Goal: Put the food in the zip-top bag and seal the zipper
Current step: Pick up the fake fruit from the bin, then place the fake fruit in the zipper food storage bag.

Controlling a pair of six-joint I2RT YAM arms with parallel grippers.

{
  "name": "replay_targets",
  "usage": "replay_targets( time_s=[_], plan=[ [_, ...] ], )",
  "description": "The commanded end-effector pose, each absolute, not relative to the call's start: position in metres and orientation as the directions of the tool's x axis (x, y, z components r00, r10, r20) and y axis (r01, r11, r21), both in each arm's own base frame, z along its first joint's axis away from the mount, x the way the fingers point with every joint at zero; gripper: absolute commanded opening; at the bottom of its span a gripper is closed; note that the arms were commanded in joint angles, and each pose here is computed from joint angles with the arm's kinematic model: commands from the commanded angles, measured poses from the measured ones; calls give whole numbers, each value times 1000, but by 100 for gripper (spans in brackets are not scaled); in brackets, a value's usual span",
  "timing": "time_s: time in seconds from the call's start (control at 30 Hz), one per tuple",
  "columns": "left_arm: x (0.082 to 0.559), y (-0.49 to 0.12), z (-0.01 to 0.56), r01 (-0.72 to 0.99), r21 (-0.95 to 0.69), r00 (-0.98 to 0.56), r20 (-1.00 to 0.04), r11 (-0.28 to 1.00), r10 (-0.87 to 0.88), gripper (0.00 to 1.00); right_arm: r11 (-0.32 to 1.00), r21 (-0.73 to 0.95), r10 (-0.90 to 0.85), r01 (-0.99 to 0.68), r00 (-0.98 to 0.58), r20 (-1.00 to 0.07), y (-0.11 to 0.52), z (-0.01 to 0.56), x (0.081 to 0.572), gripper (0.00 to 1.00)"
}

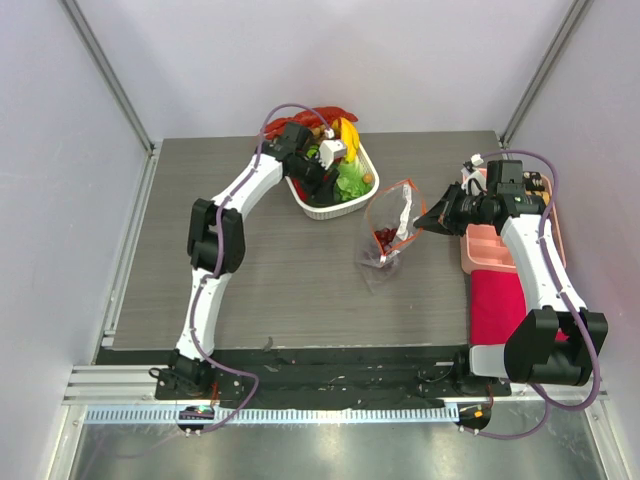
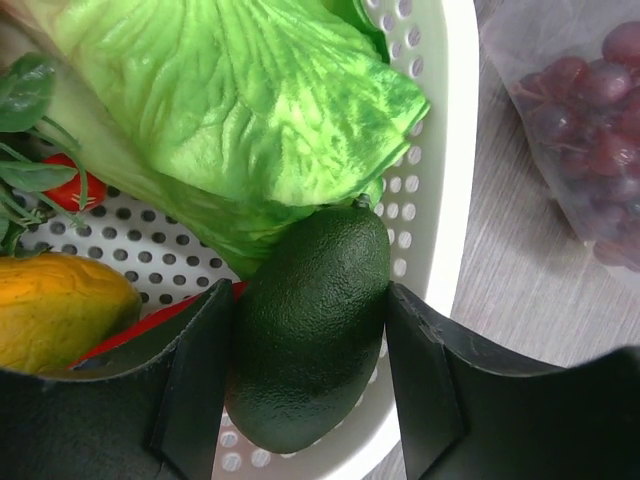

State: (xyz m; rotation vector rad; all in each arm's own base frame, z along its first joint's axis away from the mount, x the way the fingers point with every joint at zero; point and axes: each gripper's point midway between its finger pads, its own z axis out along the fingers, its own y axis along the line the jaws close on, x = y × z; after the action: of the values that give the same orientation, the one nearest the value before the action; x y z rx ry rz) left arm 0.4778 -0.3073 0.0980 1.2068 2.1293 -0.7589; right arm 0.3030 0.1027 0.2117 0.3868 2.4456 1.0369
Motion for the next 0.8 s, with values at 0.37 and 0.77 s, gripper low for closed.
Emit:
replay_targets(
  time_s=[0.37, 0.77],
  plan=[
    [466, -313, 270, 864, -159, -336, -889, 478, 311, 32, 676, 736, 411, 5, -832, -372, 102, 231, 318, 1],
    [368, -418, 399, 921, -294, -313, -949, 254, 38, 29, 655, 756, 430, 5, -825, -367, 105, 235, 323, 1]
  ],
)
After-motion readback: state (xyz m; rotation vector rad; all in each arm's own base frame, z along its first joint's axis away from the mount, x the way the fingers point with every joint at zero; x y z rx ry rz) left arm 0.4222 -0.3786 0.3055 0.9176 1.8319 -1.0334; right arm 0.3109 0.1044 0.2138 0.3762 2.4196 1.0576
